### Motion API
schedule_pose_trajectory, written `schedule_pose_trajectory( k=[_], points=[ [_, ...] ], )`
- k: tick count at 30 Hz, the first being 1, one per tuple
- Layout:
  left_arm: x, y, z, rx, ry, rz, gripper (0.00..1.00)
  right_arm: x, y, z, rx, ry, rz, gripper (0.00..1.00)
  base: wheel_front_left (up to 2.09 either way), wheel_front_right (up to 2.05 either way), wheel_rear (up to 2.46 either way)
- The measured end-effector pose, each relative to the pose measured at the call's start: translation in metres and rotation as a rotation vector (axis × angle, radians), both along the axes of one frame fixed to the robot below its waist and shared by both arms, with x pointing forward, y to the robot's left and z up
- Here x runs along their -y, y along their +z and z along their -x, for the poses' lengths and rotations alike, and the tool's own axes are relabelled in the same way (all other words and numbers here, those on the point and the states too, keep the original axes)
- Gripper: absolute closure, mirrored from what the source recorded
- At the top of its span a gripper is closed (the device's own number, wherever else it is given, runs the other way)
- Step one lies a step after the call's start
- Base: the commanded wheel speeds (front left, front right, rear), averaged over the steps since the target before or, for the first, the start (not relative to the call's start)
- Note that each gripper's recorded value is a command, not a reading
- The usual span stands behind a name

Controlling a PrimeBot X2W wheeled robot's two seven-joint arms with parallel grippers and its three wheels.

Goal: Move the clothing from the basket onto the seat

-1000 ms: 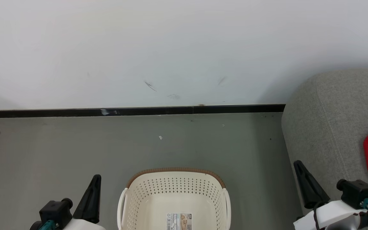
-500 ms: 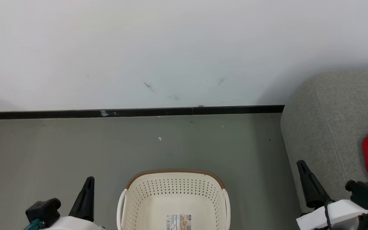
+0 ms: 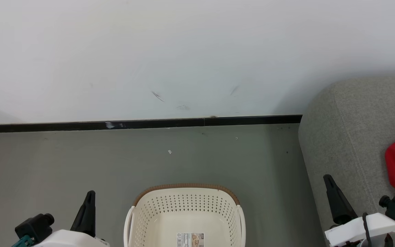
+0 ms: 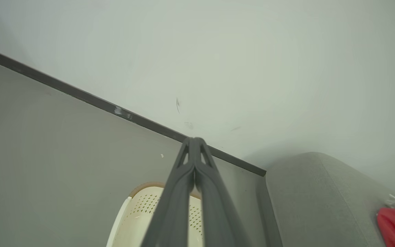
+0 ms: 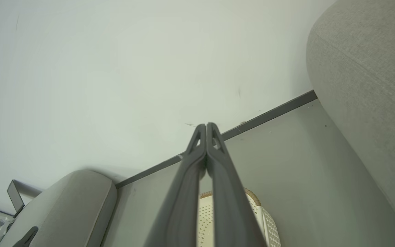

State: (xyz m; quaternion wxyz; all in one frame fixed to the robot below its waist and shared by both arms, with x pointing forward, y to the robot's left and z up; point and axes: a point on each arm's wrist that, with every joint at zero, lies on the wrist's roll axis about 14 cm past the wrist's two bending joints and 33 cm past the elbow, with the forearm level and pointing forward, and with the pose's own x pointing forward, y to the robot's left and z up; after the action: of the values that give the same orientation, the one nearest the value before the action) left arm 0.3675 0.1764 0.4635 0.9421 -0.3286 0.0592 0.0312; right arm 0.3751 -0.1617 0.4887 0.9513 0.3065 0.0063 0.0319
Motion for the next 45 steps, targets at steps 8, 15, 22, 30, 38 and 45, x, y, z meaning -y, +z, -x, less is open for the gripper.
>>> schedule_pose_trajectory(
  k=[8,15,22,30,38,45],
  points=[
    [-0.002,-0.001,-0.001,-0.016,0.018,0.100,1.00,0.007,-0.004,0.001,-0.029,-0.023,-0.105,1.00,0.00,0.00,0.00],
    [-0.003,-0.001,-0.001,-0.022,0.028,0.189,1.00,0.013,-0.006,0.002,-0.052,-0.041,-0.195,1.00,0.00,0.00,0.00],
    [-0.005,0.000,-0.001,-0.031,0.041,0.275,1.00,0.017,-0.009,0.004,-0.070,-0.058,-0.288,1.00,0.00,0.00,0.00],
    [-0.006,0.001,-0.001,-0.031,0.048,0.374,1.00,0.022,-0.008,0.002,-0.078,-0.071,-0.392,1.00,0.00,0.00,0.00],
    [-0.007,0.002,-0.002,-0.029,0.055,0.489,1.00,0.027,-0.010,0.003,-0.094,-0.086,-0.513,1.00,0.00,0.00,0.00],
    [-0.007,0.008,-0.005,-0.015,0.059,0.575,1.00,0.031,-0.008,0.000,-0.093,-0.099,-0.608,1.00,0.00,0.00,0.00]
  ],
)
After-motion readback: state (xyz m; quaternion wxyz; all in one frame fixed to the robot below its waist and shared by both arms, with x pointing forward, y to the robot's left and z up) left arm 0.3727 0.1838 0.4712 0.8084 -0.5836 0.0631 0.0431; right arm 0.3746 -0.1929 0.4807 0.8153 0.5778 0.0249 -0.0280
